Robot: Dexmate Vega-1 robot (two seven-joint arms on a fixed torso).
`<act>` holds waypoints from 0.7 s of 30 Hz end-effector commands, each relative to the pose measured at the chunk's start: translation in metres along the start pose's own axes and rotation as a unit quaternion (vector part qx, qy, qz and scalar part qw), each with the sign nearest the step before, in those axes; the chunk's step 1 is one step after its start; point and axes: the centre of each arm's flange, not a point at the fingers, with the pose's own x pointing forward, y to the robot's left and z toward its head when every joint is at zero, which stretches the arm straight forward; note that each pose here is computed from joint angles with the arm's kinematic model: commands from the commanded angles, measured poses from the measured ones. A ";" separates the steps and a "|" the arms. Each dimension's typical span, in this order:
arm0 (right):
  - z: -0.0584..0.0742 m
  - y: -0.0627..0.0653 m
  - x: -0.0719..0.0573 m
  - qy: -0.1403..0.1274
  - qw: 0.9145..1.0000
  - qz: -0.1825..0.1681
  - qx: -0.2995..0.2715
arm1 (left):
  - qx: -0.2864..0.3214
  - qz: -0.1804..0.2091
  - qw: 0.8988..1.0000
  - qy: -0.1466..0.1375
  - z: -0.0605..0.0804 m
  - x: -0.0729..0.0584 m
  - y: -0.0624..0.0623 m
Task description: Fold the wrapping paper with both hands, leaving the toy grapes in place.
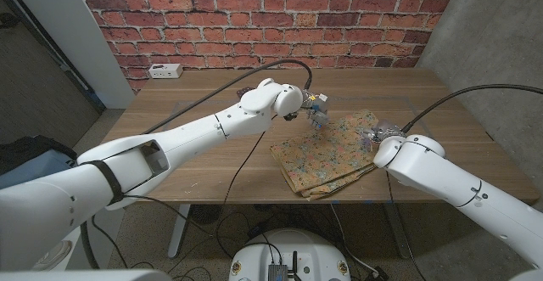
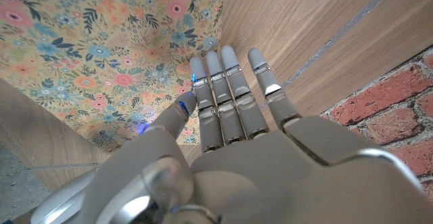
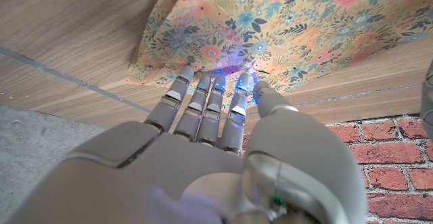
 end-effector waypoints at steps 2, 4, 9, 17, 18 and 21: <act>0.005 0.002 0.005 -0.003 1.000 0.005 -0.001 | -0.017 -0.077 0.997 0.000 -0.006 0.001 -0.012; 0.005 0.002 0.005 -0.003 1.000 0.005 0.000 | -0.020 -0.085 0.996 -0.003 -0.007 0.003 -0.014; 0.005 0.002 0.005 -0.003 1.000 0.005 0.001 | -0.022 -0.111 0.994 -0.005 -0.008 0.010 -0.017; 0.004 0.003 0.004 -0.001 1.000 0.005 0.003 | -0.029 -0.146 0.989 -0.013 -0.010 0.025 -0.025; 0.004 0.003 0.004 -0.001 1.000 0.005 0.002 | -0.030 -0.150 0.988 -0.014 -0.010 0.027 -0.027; 0.004 0.004 0.005 -0.002 1.000 0.006 0.002 | -0.031 -0.161 0.986 -0.016 -0.011 0.032 -0.030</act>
